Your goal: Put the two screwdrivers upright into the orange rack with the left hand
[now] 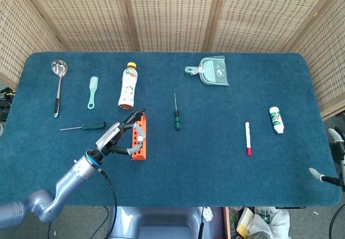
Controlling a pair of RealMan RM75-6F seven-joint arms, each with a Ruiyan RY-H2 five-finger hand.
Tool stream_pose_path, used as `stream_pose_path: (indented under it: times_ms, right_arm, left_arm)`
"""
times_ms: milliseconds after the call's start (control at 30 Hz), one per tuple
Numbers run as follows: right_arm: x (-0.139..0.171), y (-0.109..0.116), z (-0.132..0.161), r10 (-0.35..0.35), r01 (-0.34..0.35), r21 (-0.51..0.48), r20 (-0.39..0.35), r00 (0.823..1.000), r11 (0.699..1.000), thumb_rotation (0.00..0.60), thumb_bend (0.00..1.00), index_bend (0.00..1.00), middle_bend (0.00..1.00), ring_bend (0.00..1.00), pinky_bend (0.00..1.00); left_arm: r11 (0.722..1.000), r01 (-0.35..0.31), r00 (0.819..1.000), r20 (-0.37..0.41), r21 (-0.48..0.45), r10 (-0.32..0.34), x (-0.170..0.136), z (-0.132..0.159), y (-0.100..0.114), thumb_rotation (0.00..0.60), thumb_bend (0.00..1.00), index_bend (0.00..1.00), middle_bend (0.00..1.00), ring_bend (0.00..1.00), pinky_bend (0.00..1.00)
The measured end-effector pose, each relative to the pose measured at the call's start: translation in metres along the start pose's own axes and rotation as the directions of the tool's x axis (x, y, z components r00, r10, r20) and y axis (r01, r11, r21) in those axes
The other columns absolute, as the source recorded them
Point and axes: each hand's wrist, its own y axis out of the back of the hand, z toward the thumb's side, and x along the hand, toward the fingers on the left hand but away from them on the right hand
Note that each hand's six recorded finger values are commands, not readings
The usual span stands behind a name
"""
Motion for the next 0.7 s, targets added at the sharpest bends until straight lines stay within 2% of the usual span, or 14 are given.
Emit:
stream_pose_path:
  times_ms: [700]
  right_arm:
    - [-0.001,0.001,-0.001,0.002,-0.002,-0.009,0.002,1.0,1.0,0.6,0.0,0.0,0.0,0.0,0.0]
  left_arm:
    - [0.999,-0.036,0.999,-0.032,0.034,0.037,-0.013,-0.037,0.005,0.6,0.49,0.69,0.0,0.0,0.0]
